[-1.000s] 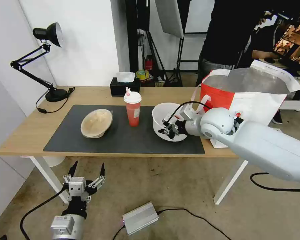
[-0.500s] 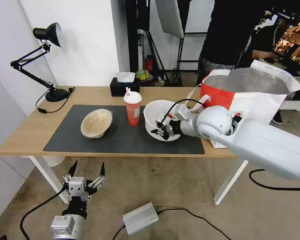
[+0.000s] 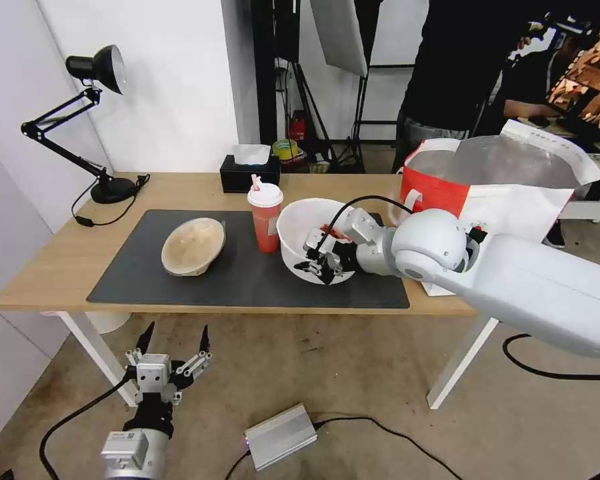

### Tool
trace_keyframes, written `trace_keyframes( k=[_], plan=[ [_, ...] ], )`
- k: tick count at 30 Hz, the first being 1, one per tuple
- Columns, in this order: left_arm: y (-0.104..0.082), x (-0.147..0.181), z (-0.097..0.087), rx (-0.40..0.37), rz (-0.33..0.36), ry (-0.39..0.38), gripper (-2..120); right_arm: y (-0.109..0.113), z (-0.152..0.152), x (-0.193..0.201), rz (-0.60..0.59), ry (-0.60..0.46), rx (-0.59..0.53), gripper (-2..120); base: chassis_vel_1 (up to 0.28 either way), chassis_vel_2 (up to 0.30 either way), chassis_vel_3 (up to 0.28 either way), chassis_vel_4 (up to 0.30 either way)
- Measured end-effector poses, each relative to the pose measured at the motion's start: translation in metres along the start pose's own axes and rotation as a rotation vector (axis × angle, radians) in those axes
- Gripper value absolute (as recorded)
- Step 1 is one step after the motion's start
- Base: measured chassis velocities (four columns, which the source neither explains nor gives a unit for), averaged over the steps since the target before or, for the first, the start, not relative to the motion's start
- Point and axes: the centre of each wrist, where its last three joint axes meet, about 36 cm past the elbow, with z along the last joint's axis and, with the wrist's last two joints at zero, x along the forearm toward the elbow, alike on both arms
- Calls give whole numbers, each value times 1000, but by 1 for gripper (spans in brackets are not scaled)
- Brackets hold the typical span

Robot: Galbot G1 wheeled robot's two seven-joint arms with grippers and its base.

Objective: Pick up the trash from the table and place it into the takeout bag.

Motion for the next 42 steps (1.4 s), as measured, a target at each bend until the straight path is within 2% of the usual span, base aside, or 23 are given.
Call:
trace_keyframes(
  k=[16, 25, 35, 42],
  plan=[
    [-1, 1, -1, 1, -1, 0, 100, 13, -2, 29, -10, -5, 27, 0, 0, 0, 0, 0],
    [-1, 1, -3, -1, 0, -5, 100, 13, -21, 52, -3, -31, 65, 0, 0, 0, 0, 0],
    [0, 2, -4, -4, 2, -8, 100, -5, -39, 70, 38, -55, 69, 0, 0, 0, 0, 0],
    [0, 1, -4, -4, 3, -11, 100, -29, -56, 81, 75, -68, 72, 0, 0, 0, 0, 0]
  ],
)
